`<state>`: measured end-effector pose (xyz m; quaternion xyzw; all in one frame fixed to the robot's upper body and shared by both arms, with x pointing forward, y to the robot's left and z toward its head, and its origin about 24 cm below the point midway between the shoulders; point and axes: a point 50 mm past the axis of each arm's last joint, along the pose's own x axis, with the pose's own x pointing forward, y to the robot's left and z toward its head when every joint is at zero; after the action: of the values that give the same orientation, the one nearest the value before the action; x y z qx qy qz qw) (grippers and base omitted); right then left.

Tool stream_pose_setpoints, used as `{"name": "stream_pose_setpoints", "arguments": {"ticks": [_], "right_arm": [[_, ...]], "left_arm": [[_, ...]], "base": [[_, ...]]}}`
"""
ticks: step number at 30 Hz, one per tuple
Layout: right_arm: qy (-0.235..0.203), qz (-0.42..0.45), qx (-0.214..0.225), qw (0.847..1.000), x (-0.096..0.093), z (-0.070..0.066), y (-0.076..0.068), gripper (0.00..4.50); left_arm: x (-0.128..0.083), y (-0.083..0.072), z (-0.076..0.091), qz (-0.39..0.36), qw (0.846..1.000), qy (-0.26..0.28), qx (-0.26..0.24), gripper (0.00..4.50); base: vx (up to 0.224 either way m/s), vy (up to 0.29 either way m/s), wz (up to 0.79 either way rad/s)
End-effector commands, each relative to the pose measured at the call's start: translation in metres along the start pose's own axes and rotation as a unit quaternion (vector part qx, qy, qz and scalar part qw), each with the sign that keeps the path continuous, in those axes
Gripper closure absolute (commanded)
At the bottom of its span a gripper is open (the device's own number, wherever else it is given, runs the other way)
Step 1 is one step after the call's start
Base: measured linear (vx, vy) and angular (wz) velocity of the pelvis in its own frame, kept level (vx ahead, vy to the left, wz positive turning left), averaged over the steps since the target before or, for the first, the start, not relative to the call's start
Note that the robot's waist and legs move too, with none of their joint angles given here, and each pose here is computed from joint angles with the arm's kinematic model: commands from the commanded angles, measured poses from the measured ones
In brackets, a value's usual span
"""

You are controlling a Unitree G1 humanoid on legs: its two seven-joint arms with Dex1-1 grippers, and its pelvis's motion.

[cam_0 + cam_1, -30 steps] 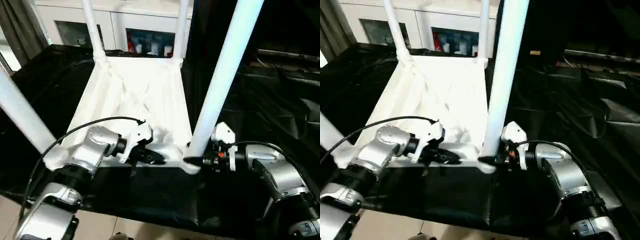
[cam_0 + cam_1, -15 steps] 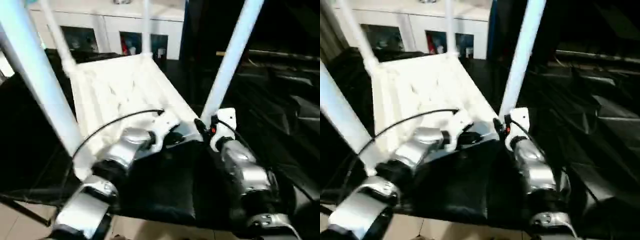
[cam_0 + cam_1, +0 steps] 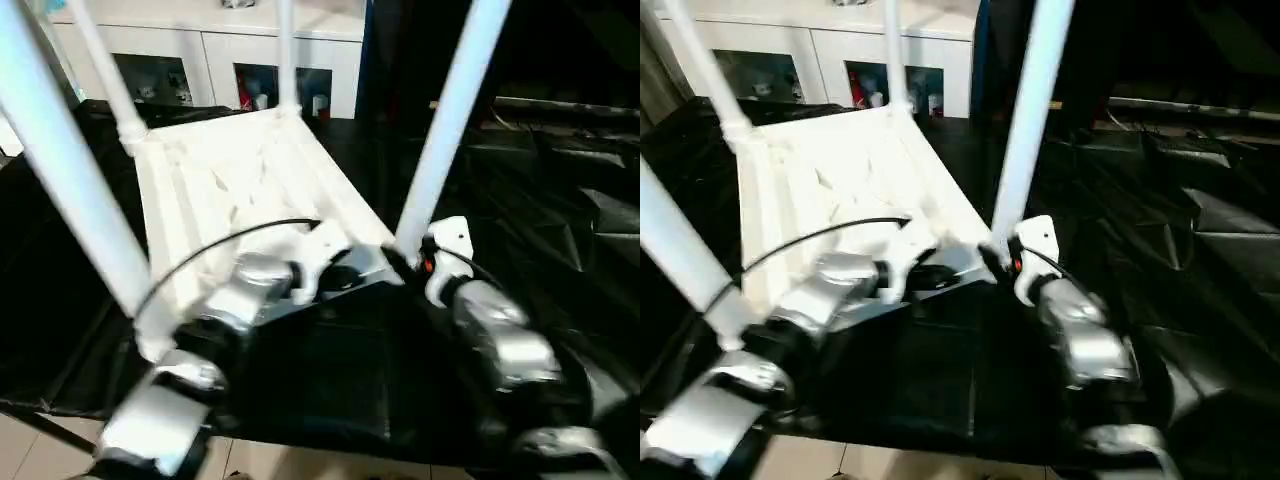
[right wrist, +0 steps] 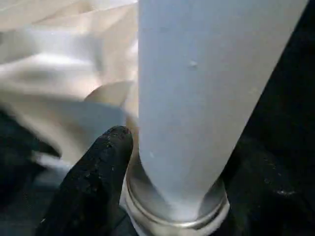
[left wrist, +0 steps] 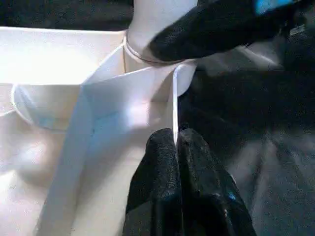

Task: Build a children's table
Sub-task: Rotate leg to tighten

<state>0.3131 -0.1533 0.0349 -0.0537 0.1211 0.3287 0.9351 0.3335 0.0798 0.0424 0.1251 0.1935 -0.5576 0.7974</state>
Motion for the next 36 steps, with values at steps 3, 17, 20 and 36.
{"name": "stream_pose_setpoints", "arguments": {"ticks": [3,17,20,36], "right_arm": [[-0.002,0.151,-0.022,0.988,-0.006,0.006,0.018,1.64],[0.066,0.295,-0.07,0.951,-0.035,0.008,0.01,1.64],[0.061,0.303,-0.058,0.949,-0.034,0.01,0.011,1.89],[0.017,0.161,0.033,0.986,-0.019,-0.008,0.012,2.4]], "left_arm": [[-0.008,-0.009,-0.004,-0.083,0.996,0.004,0.017,4.5],[-0.047,-0.011,-0.02,-0.194,0.979,0.047,0.027,4.5],[-0.047,-0.013,-0.019,-0.196,0.979,0.043,0.028,4.5],[-0.025,0.001,-0.011,-0.048,0.999,0.011,0.009,4.5]], "base": [[0.0,0.0,0.0],[0.0,0.0,0.0],[0.0,0.0,0.0],[0.0,0.0,0.0]]}}
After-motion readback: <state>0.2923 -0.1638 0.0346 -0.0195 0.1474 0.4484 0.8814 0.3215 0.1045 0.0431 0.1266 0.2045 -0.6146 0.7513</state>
